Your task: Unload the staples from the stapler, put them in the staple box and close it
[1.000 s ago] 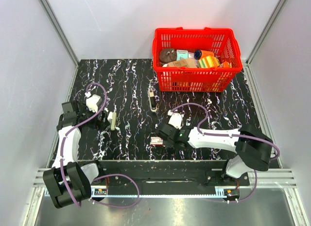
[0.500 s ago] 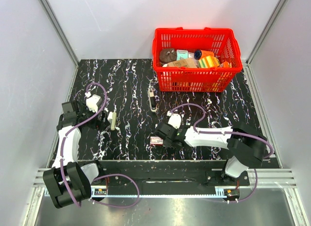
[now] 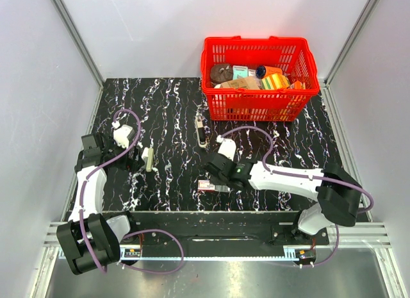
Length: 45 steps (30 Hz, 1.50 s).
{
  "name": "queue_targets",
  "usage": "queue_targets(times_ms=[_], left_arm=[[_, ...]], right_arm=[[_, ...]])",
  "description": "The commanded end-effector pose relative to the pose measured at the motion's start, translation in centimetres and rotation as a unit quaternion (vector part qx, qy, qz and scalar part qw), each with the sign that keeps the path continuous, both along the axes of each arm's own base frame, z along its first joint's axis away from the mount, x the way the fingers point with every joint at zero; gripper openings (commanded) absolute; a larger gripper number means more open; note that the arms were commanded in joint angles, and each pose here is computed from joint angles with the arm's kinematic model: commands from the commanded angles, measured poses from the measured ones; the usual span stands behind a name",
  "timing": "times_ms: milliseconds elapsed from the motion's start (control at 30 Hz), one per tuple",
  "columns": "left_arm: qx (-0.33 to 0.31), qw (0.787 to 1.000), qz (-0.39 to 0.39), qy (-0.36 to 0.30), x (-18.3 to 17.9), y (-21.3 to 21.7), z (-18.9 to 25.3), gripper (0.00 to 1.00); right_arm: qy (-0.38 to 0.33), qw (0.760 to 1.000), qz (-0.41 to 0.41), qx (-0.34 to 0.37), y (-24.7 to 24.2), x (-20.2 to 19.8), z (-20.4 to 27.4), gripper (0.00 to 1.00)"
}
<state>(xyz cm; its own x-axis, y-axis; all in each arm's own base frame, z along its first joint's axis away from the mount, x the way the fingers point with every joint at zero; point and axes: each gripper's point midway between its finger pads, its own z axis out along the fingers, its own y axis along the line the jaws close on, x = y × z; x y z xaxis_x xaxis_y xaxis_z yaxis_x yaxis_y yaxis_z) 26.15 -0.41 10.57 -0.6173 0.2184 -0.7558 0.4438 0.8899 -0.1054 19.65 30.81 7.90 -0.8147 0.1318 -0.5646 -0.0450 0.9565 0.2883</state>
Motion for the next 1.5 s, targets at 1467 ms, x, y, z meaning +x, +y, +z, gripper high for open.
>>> queue_targets(times_ms=[1467], left_arm=[[0.191,0.941,-0.258,0.106,3.7,-11.8,-8.6,0.58]], right_arm=[[-0.088,0.992,-0.037,0.081,-2.7,3.7,7.6,0.26]])
